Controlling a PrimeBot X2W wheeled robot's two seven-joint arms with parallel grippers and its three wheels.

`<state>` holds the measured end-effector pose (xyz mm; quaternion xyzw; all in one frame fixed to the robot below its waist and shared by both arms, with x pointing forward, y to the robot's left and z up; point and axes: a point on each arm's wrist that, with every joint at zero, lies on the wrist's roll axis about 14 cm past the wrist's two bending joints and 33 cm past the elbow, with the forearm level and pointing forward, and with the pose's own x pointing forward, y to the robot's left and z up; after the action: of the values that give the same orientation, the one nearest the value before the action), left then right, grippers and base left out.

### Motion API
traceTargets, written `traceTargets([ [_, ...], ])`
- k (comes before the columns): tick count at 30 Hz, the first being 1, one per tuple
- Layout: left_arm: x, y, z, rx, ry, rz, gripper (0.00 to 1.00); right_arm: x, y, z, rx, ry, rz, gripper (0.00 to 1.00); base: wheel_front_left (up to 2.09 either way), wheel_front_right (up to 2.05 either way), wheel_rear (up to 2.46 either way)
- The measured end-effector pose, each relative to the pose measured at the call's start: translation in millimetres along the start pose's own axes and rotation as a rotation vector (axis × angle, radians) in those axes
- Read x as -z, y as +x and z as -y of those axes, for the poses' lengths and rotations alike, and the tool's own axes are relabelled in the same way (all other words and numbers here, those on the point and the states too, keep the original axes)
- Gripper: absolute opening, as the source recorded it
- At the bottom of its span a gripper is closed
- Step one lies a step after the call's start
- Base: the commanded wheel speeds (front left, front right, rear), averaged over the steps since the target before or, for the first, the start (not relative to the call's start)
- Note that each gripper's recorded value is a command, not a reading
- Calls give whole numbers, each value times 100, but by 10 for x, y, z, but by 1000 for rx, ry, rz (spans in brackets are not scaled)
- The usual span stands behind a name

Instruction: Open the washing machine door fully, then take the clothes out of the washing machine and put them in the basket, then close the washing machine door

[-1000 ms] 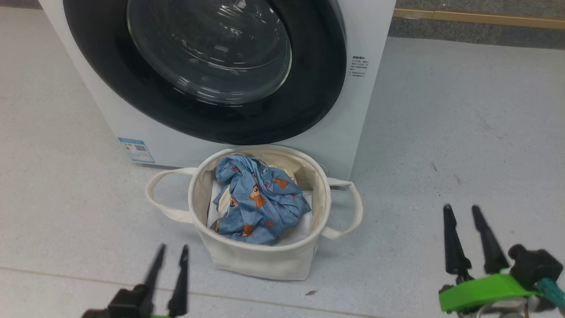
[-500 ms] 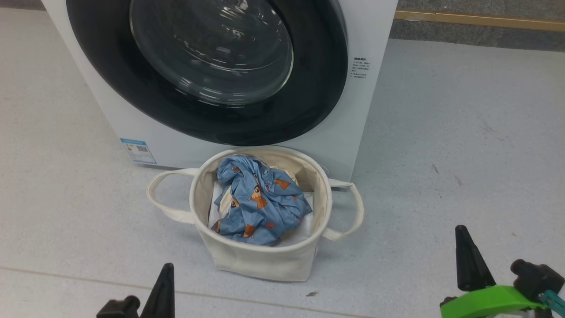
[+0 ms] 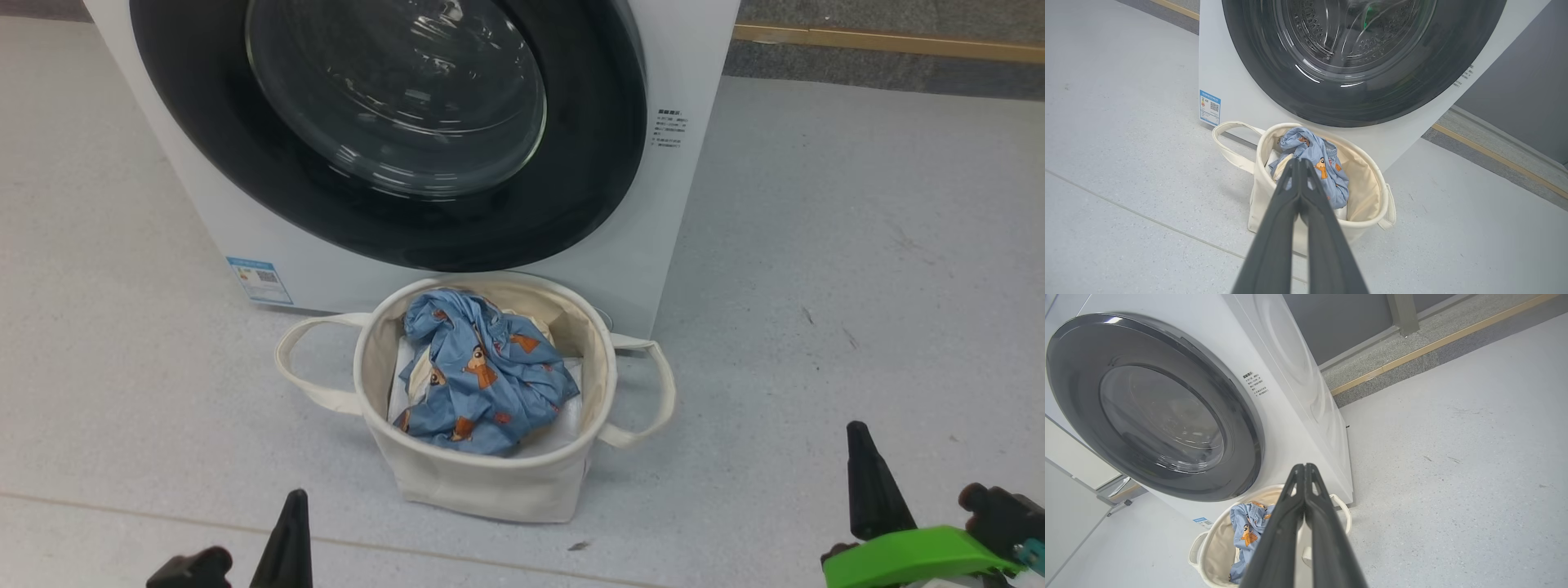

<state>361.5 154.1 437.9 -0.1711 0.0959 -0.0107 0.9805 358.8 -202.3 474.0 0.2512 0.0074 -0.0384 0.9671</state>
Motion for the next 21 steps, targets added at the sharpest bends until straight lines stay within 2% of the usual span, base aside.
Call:
traceTargets([
  [21,-47,9,-93,-37,-261,-11,0,14,26,33,32,227,-21,0,0,0,0],
])
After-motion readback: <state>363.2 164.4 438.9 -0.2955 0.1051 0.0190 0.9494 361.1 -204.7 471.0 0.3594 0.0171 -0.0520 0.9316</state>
